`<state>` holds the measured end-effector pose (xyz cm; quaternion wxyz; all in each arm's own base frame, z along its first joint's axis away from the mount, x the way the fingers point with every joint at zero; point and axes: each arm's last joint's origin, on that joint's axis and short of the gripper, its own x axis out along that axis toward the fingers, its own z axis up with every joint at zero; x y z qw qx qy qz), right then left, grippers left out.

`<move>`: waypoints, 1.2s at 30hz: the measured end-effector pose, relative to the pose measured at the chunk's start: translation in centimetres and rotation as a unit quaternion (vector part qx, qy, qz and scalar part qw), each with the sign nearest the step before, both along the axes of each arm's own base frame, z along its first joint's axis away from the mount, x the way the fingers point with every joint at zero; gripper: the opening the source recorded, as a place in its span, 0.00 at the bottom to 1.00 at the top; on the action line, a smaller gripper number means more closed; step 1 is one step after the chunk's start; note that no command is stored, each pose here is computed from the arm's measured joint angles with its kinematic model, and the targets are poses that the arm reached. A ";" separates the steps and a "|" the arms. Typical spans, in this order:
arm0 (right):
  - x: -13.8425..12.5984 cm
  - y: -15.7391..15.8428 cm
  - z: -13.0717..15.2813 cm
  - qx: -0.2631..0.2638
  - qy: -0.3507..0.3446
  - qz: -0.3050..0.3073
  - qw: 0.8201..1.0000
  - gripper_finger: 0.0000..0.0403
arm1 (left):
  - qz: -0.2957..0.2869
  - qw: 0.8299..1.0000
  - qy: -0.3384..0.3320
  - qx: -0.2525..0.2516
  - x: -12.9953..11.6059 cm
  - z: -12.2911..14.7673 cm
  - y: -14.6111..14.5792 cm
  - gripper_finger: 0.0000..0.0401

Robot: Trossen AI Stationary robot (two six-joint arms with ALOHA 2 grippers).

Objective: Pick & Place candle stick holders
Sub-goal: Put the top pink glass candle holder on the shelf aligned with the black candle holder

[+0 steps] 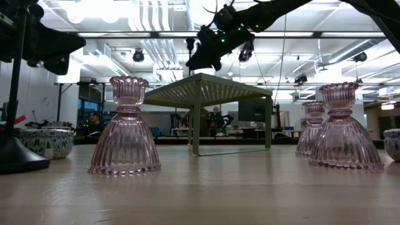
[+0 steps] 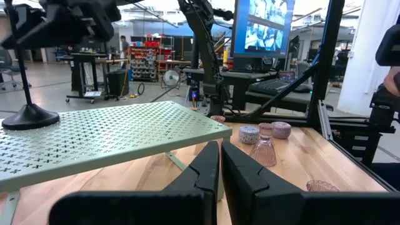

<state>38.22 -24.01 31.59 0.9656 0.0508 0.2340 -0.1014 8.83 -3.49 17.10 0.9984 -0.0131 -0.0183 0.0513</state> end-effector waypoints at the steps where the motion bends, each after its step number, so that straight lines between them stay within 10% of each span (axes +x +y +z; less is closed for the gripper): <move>1: -0.1 0.0 -0.1 0.000 0.007 0.002 1.000 0.43 | 0.000 1.000 0.000 0.000 0.0 0.0 0.0 0.05; 36: -5.0 7.0 1.5 0.079 0.169 0.215 0.959 0.50 | 0.000 1.000 0.000 0.000 0.0 0.0 0.0 0.05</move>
